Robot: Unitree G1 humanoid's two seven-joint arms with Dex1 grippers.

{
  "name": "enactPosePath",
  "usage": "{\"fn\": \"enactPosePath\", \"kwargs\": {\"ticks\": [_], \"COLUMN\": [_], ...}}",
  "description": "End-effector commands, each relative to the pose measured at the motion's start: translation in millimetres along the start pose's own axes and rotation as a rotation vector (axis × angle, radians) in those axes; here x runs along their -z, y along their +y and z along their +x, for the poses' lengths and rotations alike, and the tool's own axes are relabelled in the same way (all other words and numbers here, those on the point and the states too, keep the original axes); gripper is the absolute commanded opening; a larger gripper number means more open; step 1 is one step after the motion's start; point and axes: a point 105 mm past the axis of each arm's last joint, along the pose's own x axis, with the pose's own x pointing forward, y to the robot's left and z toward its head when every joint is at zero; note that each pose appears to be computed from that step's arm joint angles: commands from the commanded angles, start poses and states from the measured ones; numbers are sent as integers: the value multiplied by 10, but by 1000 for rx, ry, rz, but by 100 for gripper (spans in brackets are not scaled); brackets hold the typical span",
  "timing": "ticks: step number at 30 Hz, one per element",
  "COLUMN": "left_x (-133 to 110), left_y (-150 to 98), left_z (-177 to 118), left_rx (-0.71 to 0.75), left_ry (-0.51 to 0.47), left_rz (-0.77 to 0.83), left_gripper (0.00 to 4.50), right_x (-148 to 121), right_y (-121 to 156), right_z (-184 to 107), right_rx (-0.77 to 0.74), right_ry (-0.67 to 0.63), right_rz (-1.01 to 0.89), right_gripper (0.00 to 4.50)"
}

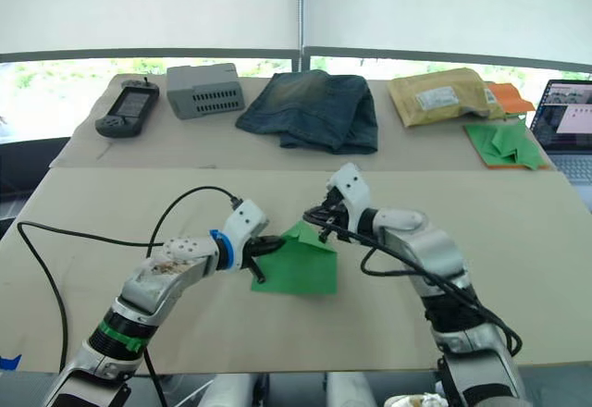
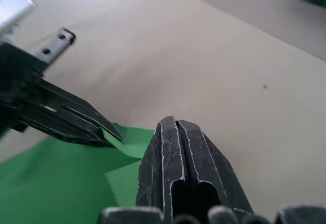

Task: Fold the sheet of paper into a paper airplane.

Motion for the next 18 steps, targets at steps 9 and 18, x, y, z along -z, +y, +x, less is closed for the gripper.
{"fn": "enactPosePath", "kwargs": {"ticks": [9, 18], "left_x": [126, -22], "left_y": [-88, -106], "left_z": [30, -25], "left_rx": [30, 58], "left_ry": [44, 19], "left_rz": [-15, -4], "left_gripper": [1, 1], "right_x": [177, 326], "right_y": [53, 46], "right_z": [267, 287], "right_rx": [-143, -171], "right_ry": [59, 131], "right_rz": [-104, -104], "right_gripper": [0, 0]}}
